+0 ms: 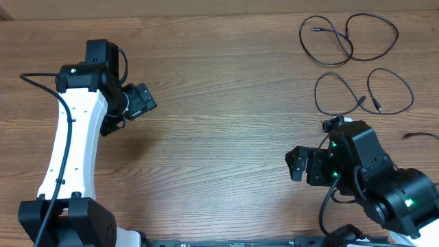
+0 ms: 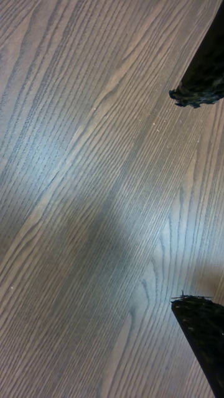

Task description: Untangle cables

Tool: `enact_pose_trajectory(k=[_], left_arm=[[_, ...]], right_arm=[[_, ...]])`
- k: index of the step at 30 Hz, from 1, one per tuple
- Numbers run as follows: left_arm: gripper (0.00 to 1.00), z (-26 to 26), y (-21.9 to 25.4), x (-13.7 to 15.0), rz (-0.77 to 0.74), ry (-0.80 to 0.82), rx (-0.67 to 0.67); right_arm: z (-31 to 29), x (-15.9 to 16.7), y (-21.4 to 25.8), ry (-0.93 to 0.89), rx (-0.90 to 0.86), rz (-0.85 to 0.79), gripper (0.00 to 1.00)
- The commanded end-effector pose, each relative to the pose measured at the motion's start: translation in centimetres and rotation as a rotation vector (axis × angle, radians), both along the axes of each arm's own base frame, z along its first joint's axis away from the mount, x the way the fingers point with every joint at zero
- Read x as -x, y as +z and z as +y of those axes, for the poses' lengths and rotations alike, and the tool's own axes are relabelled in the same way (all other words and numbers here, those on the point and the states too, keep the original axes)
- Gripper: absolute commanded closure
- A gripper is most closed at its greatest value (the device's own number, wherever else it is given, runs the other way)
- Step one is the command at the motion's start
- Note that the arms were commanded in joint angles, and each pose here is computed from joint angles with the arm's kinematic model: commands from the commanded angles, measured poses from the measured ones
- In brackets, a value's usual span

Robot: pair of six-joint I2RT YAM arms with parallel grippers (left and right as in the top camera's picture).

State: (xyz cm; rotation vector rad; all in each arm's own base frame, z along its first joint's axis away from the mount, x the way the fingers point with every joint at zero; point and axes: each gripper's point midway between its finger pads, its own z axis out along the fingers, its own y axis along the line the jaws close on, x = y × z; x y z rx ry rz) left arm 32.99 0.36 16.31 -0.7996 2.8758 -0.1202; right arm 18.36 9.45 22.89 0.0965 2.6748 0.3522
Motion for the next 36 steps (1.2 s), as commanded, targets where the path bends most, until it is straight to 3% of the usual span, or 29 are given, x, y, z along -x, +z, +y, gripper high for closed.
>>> enact_pose_trajectory(k=[1,14,23,36], left_arm=[[0.01,-0.4,-0.4,0.0,0.012,-0.011,0.008],[0.0,-0.4,-0.4,0.0,0.012,-0.011,0.007],[0.01,-0.4,-0.4,0.0,0.012,-0.011,0.007],[0.0,-0.4,-0.4,0.0,0.012,-0.011,0.007]], right_arm=[[-0.1,-0.1,-0.1,-0.006,0.011,0.0,0.0],[-0.1,-1.8,-0.4,-0.017,0.051,-0.021,0.0],[-0.3,-4.6,1.3,0.033,0.064,-0.164,0.0],[-6.3,-4.1,1.1,-0.057,0.027,-0.436,0.0]])
